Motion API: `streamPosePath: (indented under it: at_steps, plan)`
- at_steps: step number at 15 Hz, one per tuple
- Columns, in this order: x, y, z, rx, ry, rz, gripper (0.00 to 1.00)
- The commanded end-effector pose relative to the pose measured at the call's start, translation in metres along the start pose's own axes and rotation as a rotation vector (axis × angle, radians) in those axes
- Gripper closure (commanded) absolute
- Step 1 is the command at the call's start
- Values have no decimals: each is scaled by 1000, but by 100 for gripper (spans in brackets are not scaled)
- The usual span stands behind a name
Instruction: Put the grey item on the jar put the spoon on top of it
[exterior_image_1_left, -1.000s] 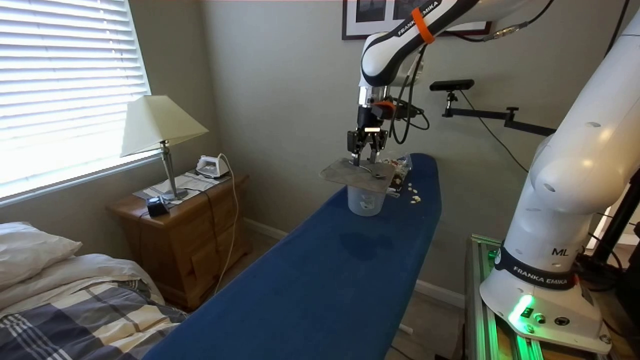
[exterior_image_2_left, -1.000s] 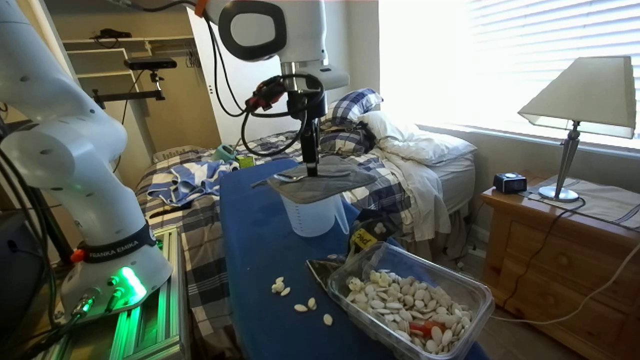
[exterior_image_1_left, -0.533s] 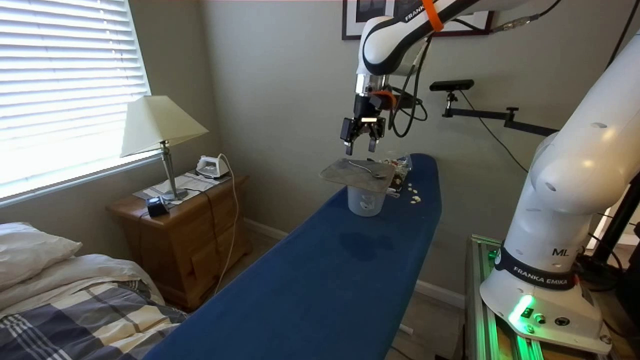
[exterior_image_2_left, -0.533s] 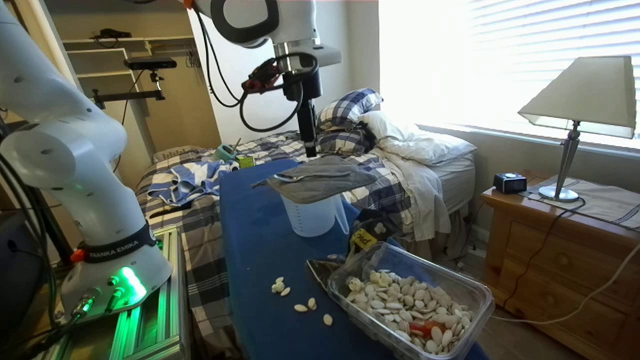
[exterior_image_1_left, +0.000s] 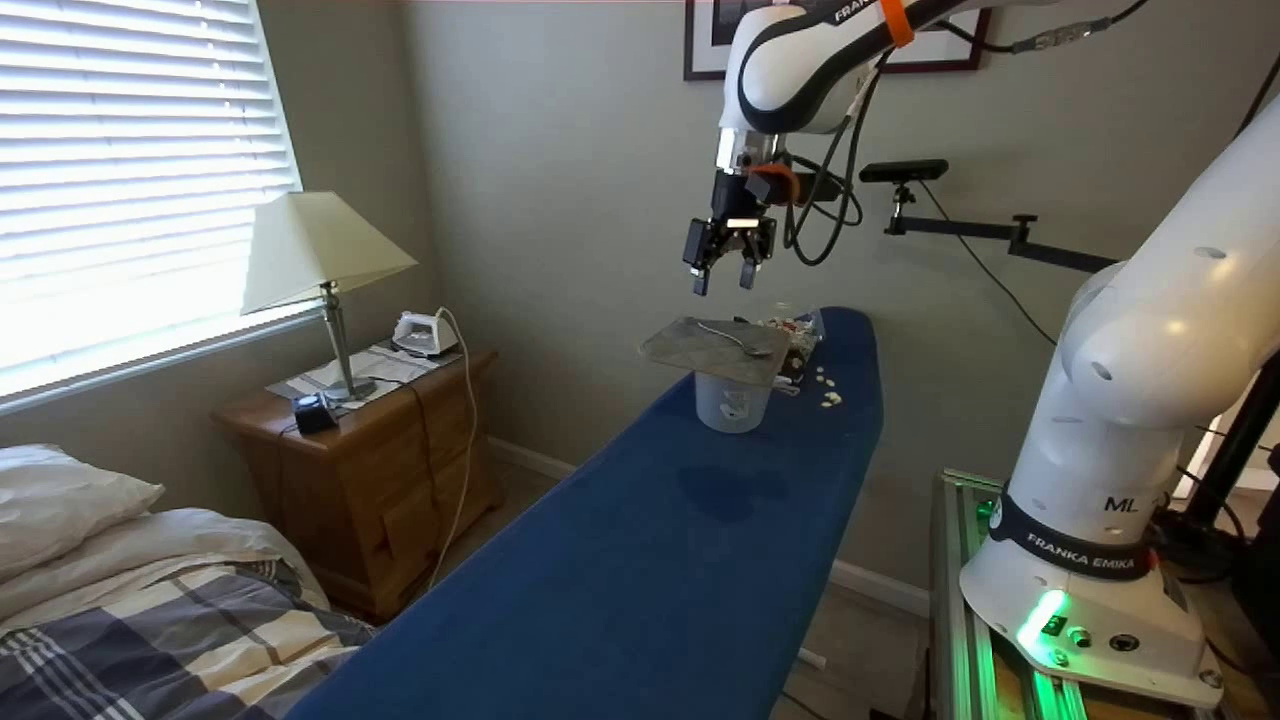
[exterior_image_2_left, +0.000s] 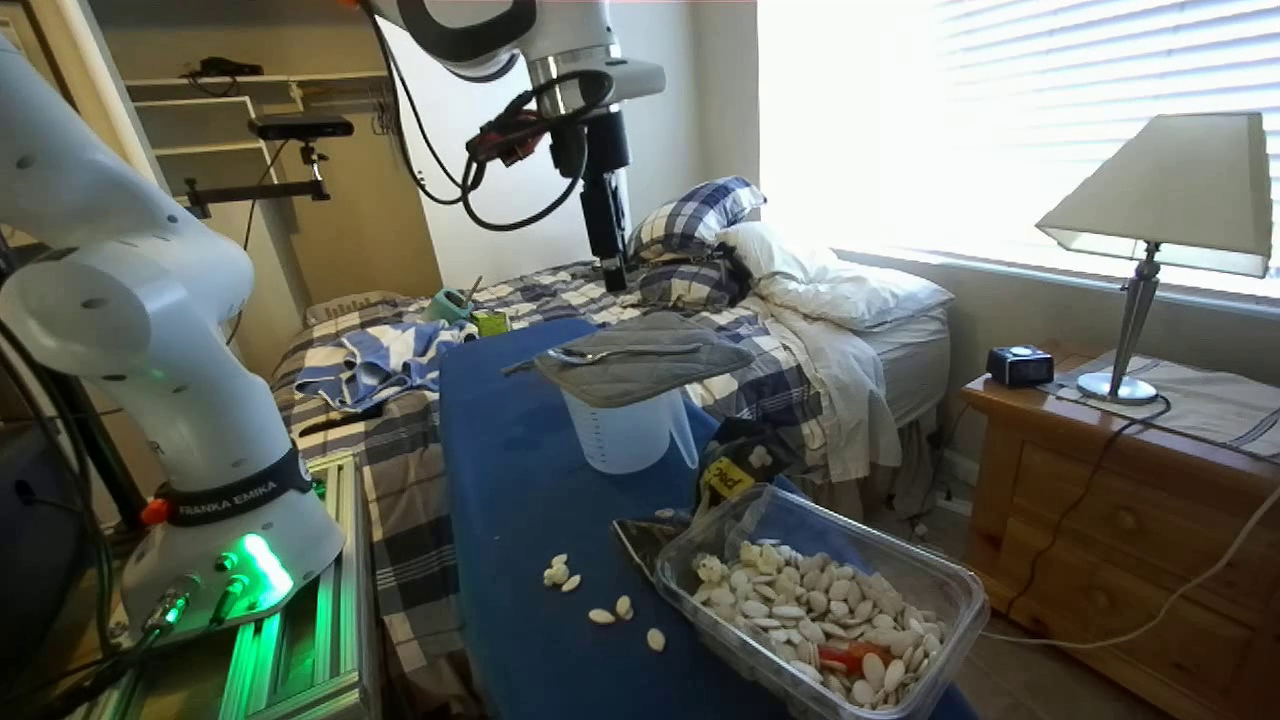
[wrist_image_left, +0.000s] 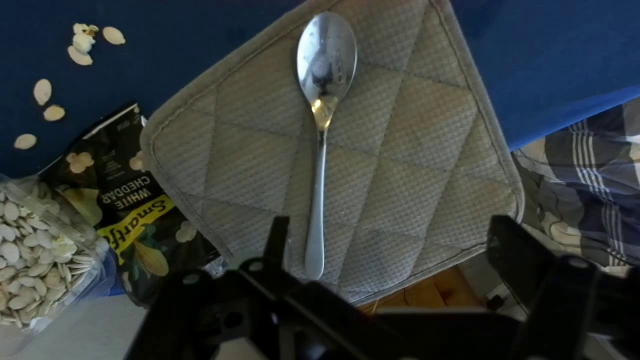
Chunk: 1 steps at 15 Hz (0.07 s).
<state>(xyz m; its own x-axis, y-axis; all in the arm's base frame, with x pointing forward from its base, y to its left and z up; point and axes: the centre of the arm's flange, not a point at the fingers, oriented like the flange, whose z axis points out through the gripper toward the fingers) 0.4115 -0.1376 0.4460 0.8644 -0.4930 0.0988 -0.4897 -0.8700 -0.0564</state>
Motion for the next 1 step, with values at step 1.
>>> streamPosePath:
  at_steps: [1]
  plan:
    - [0,0,0,0,0,0,0]
